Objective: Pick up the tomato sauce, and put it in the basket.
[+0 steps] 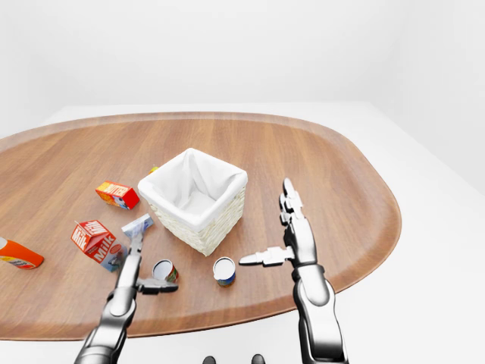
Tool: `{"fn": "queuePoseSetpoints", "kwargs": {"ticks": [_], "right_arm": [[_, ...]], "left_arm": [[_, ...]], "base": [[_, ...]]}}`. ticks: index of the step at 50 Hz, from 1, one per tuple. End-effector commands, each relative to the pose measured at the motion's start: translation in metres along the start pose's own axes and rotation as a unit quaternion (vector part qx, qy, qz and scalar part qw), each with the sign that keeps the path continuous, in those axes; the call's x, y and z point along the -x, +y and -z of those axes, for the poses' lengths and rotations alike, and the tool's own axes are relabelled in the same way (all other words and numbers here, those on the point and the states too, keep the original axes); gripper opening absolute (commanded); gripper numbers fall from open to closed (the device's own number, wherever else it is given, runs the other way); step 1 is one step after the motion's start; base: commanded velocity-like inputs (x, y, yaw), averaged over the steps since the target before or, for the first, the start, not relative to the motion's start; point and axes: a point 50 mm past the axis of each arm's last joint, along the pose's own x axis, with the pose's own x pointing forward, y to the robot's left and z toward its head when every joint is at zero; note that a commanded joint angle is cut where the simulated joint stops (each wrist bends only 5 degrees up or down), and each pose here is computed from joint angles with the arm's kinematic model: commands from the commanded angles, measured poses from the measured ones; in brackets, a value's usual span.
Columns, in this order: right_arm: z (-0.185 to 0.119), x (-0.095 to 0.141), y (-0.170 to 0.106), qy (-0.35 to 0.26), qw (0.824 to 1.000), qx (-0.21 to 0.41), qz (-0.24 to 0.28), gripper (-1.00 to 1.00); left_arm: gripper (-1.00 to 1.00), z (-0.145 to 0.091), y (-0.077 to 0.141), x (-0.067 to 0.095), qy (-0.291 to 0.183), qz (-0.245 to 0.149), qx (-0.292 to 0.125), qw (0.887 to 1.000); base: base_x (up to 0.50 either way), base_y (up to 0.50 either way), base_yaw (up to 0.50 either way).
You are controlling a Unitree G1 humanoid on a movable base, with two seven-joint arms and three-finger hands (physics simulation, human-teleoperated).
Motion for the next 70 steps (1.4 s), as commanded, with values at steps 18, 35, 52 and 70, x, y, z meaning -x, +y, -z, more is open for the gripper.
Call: {"fn": "queuePoseSetpoints", "kwargs": {"ticks": [18, 35, 52, 70], "right_arm": [[0.001, 0.001, 0.001, 0.002, 1.000, 0.001, -0.002, 1.00], [0.003, 0.003, 0.002, 0.008, 1.000, 0.000, -0.004, 1.00], [0.003, 0.003, 0.002, 0.007, 1.000, 0.000, -0.004, 1.00], [0.003, 0.003, 0.002, 0.007, 1.000, 0.000, -0.005, 1.00]], "left_arm": [[1.00, 0.014, -0.001, -0.003, 0.037, -0.003, -0.004, 0.999], [1.00, 0.007, 0.003, -0.006, 0.022, -0.005, -0.003, 1.000], [1.00, 0.006, 0.001, -0.010, 0.027, -0.002, -0.008, 1.000], [1.00, 0.015, -0.004, -0.015, 0.056, 0.004, -0.017, 0.998]], "base": [[0.00, 0.00, 0.00], [0.00, 0.00, 0.00], [0.00, 0.00, 0.00], [0.00, 0.00, 0.00]]}}
